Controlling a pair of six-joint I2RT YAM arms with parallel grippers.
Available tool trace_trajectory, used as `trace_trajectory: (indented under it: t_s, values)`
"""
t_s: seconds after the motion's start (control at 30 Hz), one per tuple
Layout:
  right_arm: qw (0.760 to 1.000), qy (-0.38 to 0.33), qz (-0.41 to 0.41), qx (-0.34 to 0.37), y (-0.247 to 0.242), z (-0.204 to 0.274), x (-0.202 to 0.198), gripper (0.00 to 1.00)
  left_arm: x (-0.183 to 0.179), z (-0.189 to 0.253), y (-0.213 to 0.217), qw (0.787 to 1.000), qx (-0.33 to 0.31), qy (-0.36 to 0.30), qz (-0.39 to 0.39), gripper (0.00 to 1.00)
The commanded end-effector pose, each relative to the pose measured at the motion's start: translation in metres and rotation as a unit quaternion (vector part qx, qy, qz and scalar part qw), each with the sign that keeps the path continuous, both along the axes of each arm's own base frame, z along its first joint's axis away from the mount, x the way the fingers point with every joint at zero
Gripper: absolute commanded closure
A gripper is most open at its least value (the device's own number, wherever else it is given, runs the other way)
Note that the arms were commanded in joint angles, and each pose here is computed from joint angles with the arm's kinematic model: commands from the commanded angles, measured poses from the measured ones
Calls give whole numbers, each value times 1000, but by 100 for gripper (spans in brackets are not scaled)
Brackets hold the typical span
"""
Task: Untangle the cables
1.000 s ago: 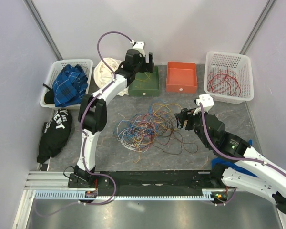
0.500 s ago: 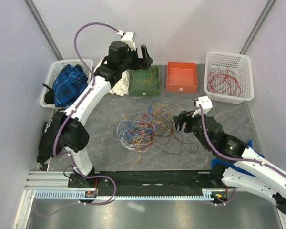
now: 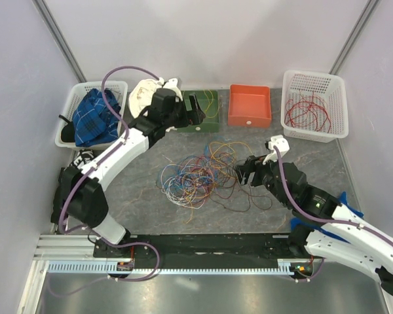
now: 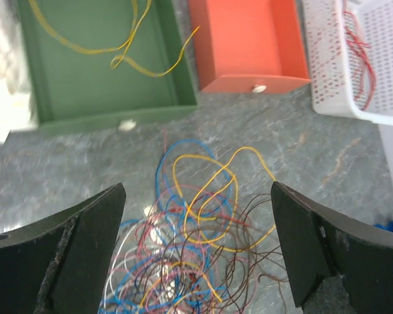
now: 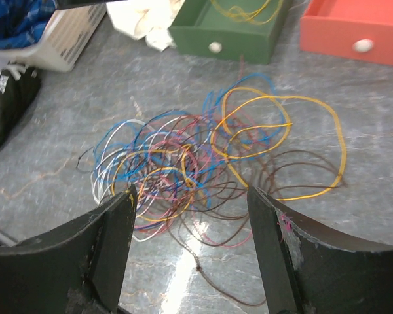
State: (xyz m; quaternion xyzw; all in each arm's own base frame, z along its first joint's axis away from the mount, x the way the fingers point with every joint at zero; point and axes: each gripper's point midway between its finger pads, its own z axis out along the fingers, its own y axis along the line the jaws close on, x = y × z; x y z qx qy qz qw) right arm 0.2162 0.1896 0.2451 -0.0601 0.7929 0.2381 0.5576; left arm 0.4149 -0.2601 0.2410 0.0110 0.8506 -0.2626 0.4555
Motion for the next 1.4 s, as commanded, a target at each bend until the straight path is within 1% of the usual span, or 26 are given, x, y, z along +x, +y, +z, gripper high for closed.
trace_trajectory:
  t_s: [0.0, 0.03, 0.1, 0.13, 0.2, 0.23, 0.27, 0.3, 0.37, 0.5, 0.6, 0.67, 0.73, 0.77, 0.83, 0.9, 0.93, 0.97, 1.03, 1.07, 1.13, 1.17, 1.23, 1.27, 1.33, 1.37]
  values:
    - [997, 34, 61, -19, 32, -23, -3, 25, -45, 26, -12, 999, -21, -36, 30, 0]
    - [996, 45, 70, -23, 36, -30, -4, 26, -56, 12, -4, 998, -4, -33, 49, 0]
    - [995, 61, 71, -30, 42, -43, -3, 26, -81, -7, -13, 999, 3, -15, 45, 0]
    - [995, 62, 72, -29, 43, -45, -4, 26, -93, -30, -8, 999, 17, 6, 49, 0]
    - [995, 58, 73, -26, 41, -47, -5, 27, -114, -42, -7, 998, 2, 29, 48, 0]
    - [996, 56, 71, -23, 39, -46, -6, 27, -127, -65, -1, 998, 10, 52, 46, 0]
    - [996, 52, 66, -24, 37, -45, -5, 27, -134, -67, 1, 997, -5, 60, 51, 0]
    - [996, 50, 63, -25, 33, -45, -7, 26, -144, -87, 6, 996, 2, 76, 53, 0]
    - [997, 44, 53, -27, 28, -44, -5, 26, -152, -100, 7, 995, -7, 85, 52, 0]
    - [998, 44, 46, -26, 21, -43, -8, 26, -165, -145, 13, 991, 34, 120, 51, 0]
    - [998, 47, 39, -25, 17, -43, -9, 26, -171, -169, 12, 988, 53, 140, 48, 0]
    - [998, 47, 36, -24, 14, -43, -10, 26, -172, -175, 6, 988, 51, 139, 42, 0]
    - [998, 47, 30, -27, 12, -43, -9, 26, -172, -187, 4, 986, 65, 146, 38, 0]
    - [998, 47, 27, -26, 10, -43, -10, 26, -171, -190, 2, 986, 67, 145, 35, 3]
    - [998, 48, 24, -29, 8, -43, -10, 26, -172, -201, 1, 984, 80, 153, 33, 8]
    - [998, 48, 21, -28, 6, -42, -10, 26, -172, -204, -4, 985, 76, 153, 27, 23]
    - [998, 47, 17, -27, 5, -41, -10, 26, -172, -207, -5, 985, 80, 153, 22, 31]
    - [998, 46, 15, -27, 3, -40, -10, 26, -173, -207, -7, 985, 80, 151, 19, 48]
    - [999, 45, 12, -27, 2, -39, -10, 26, -171, -199, -9, 987, 73, 141, 16, 66]
    - [999, 44, 11, -27, 1, -37, -10, 26, -170, -194, -9, 988, 71, 135, 15, 80]
    - [999, 42, 12, -25, 1, -33, -10, 26, -167, -177, -5, 991, 74, 115, 14, 93]
    - [999, 41, 11, -25, 1, -32, -10, 26, -164, -155, -4, 994, 60, 93, 15, 98]
    - [999, 37, 10, -27, 0, -28, -9, 26, -159, -124, 4, 996, 68, 58, 18, 98]
    - [999, 33, 9, -28, 0, -25, -8, 26, -156, -85, 4, 999, 40, 21, 18, 98]
    - [999, 26, 9, -30, -1, -19, -7, 26, -155, -53, 12, 999, 43, -18, 14, 98]
    - [999, 17, 10, -28, 0, -11, -5, 26, -153, -27, 13, 999, 28, -44, 15, 98]
